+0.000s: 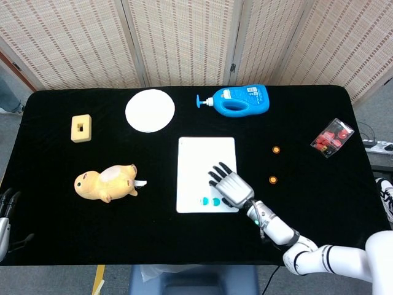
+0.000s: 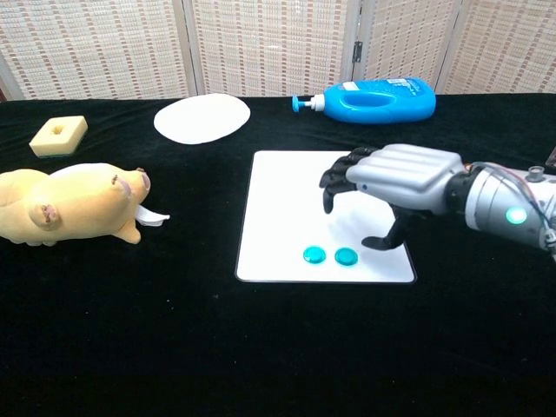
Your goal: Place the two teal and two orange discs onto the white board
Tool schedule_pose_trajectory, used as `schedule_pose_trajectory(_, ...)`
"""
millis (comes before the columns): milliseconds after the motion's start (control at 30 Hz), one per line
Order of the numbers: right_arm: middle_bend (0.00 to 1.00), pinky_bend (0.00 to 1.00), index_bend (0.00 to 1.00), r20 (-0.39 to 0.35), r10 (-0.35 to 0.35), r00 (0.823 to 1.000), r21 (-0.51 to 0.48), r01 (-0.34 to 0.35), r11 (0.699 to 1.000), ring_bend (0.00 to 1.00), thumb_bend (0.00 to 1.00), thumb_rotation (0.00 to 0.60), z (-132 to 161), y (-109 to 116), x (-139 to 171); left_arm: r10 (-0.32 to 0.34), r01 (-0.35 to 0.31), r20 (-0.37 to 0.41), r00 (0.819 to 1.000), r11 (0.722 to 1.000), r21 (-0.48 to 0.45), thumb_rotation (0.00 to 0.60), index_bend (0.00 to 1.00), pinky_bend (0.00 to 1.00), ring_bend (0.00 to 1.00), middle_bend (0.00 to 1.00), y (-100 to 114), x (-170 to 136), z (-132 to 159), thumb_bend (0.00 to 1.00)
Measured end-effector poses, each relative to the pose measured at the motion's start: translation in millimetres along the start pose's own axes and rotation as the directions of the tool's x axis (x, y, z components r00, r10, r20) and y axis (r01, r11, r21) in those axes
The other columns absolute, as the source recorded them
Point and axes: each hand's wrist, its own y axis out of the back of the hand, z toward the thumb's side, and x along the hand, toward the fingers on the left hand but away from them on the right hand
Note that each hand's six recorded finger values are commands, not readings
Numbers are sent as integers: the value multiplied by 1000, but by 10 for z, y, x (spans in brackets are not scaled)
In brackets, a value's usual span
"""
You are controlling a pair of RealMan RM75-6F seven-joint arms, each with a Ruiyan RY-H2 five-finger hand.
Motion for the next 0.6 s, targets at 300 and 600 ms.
schedule_pose_trajectory(300,158,0,368,252,-4,968,-53,18,998,60,388,588,-974,-18,414,-6,6,24,1000,1000,-8,600,0,0,0,0,-7,13,89,100)
schedule_pose_trajectory(600,158,0,378,355,65,933,-100,-31,995,54,388,588,-1381,-357,658,-4,4,40,999,1000,-5,600,0,0,0,0,20,22,157,100)
